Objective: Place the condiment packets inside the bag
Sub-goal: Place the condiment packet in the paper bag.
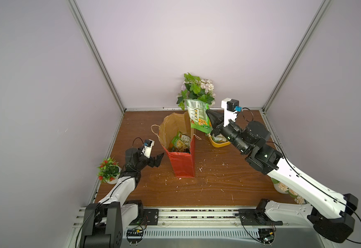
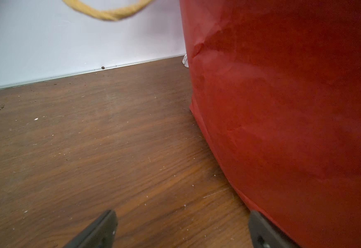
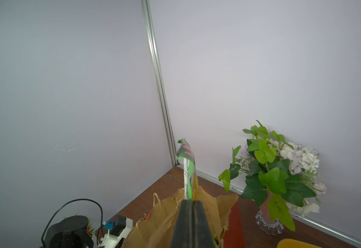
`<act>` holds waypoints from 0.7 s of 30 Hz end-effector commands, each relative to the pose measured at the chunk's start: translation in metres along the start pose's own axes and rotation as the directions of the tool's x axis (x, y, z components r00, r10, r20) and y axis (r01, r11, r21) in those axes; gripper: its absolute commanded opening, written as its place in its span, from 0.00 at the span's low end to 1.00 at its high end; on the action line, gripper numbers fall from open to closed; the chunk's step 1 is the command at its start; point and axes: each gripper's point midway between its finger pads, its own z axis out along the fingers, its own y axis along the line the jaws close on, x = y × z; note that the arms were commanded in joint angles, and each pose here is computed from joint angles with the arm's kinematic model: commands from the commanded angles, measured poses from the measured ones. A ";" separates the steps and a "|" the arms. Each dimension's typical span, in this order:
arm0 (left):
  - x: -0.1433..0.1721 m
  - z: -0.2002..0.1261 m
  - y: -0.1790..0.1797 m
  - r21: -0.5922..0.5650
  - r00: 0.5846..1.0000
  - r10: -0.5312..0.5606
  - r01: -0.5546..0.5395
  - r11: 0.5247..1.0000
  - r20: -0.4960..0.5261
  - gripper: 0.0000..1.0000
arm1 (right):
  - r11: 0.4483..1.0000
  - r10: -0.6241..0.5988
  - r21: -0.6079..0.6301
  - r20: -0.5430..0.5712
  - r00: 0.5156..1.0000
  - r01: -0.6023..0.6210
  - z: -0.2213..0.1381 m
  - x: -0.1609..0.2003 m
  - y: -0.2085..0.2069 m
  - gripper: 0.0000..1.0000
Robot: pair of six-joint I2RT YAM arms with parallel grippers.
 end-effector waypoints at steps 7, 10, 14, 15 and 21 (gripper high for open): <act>-0.008 -0.006 0.025 -0.045 0.996 -0.088 0.090 0.995 0.034 0.98 | 0.991 0.044 -0.128 -0.037 0.998 -0.048 0.051 0.018 0.048 0.00; -0.012 -0.009 0.040 -0.053 0.987 -0.152 0.156 0.986 0.057 0.98 | 0.992 0.040 -0.121 -0.066 0.997 -0.048 0.060 0.034 0.048 0.00; -0.012 -0.010 0.048 -0.066 0.982 -0.176 0.180 0.981 0.062 0.98 | 0.993 0.035 -0.106 -0.098 0.995 -0.045 0.067 0.053 0.046 0.00; -0.011 -0.010 0.047 -0.062 0.983 -0.176 0.179 0.982 0.061 0.98 | 0.994 0.033 -0.101 -0.105 0.994 -0.044 0.068 0.057 0.045 0.00; -0.013 -0.014 0.038 -0.035 0.985 -0.149 0.152 0.988 0.082 0.98 | 0.998 0.023 -0.049 -0.122 0.992 -0.029 0.069 0.067 0.035 0.00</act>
